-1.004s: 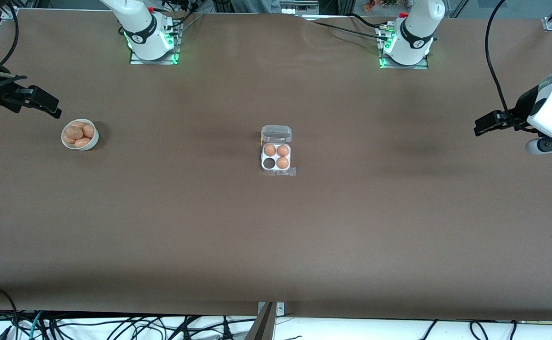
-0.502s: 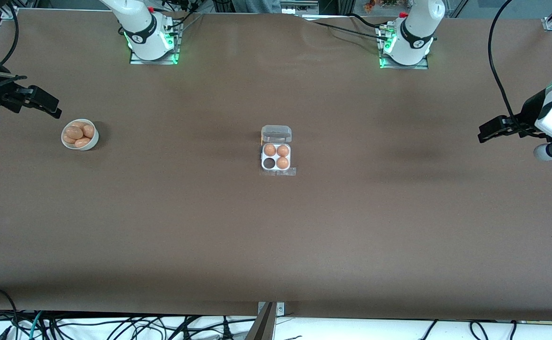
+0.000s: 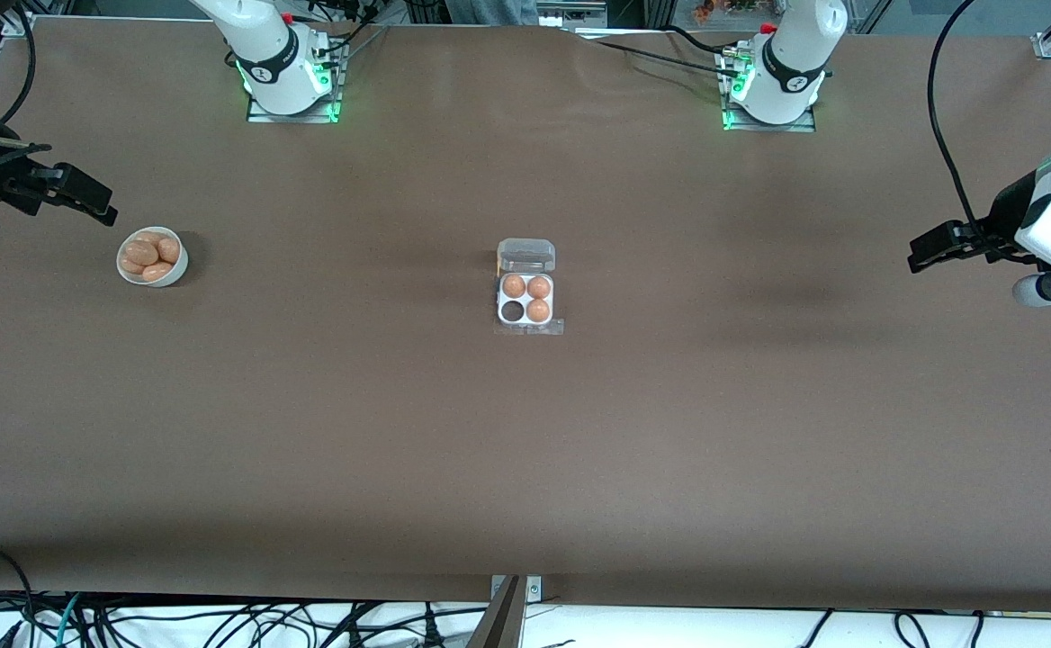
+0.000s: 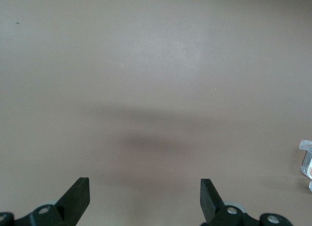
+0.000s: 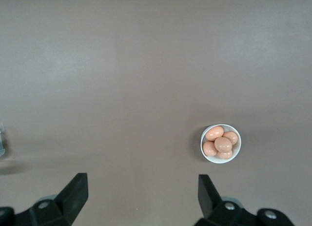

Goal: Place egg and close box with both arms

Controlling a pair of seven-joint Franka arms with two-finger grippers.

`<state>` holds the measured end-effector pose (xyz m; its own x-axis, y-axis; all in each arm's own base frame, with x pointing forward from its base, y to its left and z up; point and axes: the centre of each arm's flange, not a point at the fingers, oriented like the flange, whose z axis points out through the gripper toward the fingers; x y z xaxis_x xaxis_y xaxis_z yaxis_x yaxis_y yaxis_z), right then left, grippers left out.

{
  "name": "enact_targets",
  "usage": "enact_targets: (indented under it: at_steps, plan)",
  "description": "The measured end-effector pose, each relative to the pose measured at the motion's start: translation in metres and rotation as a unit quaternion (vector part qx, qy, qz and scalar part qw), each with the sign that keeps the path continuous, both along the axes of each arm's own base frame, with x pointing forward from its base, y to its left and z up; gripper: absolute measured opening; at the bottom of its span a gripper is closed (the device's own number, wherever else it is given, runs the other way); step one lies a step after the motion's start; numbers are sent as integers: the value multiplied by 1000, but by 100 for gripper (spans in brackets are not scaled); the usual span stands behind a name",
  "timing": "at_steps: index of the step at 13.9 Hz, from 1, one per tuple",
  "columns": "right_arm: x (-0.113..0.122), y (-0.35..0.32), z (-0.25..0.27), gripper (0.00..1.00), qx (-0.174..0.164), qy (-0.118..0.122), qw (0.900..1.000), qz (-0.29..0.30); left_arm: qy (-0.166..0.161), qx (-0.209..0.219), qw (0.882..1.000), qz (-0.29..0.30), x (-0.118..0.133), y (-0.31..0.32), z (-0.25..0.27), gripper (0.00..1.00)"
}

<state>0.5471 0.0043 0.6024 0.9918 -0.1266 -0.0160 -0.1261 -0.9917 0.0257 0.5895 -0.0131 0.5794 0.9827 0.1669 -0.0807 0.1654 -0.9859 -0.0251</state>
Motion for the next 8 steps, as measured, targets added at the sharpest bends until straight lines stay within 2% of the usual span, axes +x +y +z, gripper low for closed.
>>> enact_targets:
  at_steps: [6,8]
  plan:
    - [0,0,0,100,0,0,1000,0,3,-1,1000,0,-1,0,-1,100]
    - [0,0,0,100,0,0,1000,0,5,-15,1000,3,-1,-1,-1,100]
